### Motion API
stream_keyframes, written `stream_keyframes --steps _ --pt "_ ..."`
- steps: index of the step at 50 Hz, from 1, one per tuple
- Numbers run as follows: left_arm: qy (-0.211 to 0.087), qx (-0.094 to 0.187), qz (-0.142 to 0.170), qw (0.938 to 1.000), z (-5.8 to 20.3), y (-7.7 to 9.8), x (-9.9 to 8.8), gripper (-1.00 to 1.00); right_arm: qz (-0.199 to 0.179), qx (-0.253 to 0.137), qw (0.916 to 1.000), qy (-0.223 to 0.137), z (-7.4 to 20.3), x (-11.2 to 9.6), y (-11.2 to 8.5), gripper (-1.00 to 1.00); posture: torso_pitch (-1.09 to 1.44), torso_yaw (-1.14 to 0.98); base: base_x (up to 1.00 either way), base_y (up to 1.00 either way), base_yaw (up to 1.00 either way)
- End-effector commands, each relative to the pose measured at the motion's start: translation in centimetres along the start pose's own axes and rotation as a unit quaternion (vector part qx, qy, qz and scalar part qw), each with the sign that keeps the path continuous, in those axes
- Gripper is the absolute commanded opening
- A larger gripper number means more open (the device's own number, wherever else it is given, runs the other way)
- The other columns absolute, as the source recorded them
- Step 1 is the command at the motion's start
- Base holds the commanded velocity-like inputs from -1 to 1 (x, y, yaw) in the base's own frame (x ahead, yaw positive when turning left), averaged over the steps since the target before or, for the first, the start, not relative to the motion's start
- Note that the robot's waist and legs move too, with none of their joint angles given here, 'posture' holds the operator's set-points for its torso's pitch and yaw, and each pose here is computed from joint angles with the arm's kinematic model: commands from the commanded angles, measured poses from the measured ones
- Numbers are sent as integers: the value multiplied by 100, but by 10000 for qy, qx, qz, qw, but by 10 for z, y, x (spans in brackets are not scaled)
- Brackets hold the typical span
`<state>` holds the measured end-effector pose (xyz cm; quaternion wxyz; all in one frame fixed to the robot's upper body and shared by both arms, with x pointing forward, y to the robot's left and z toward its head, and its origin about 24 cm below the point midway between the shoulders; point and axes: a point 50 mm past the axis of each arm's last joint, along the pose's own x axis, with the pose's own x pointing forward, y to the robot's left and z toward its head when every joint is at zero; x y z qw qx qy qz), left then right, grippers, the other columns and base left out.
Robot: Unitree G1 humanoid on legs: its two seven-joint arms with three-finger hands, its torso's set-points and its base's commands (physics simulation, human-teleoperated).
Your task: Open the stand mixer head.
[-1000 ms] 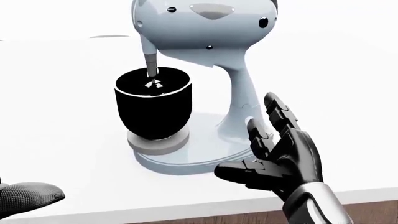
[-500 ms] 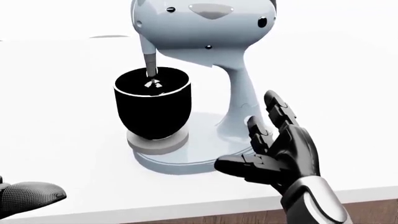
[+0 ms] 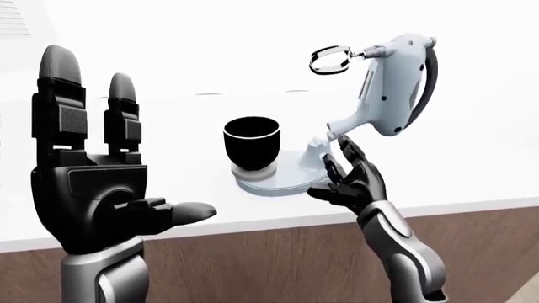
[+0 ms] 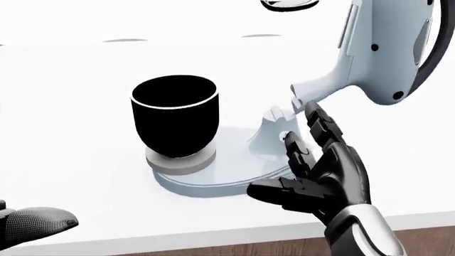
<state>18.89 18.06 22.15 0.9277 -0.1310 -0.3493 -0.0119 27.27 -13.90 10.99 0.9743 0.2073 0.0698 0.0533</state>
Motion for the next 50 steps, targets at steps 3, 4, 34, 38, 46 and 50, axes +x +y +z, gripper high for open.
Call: stream_keyframes --steps 3,4,34,38,46,50 --pt "-240 -4 -108 9997 7 -3 2 95 483 23 9969 -620 31 -21 22 100 -41 0 0 0 0" --pt "-238 -1 -113 9997 7 -4 2 95 549 53 9963 -660 34 -24 25 100 -41 0 0 0 0" --pt "-248 -2 -112 9996 7 -3 2 95 1473 858 9777 -1230 64 -69 46 100 -41 0 0 0 0" --pt "-249 0 -117 9996 8 -3 1 95 1493 888 9768 -1253 67 -69 47 100 -41 0 0 0 0" --pt "-257 9 -125 9996 8 -3 1 95 1533 928 9757 -1263 68 -70 47 100 -41 0 0 0 0" --pt "-258 10 -125 9996 8 -3 2 95 1533 923 9758 -1259 68 -70 47 100 -41 0 0 0 0"
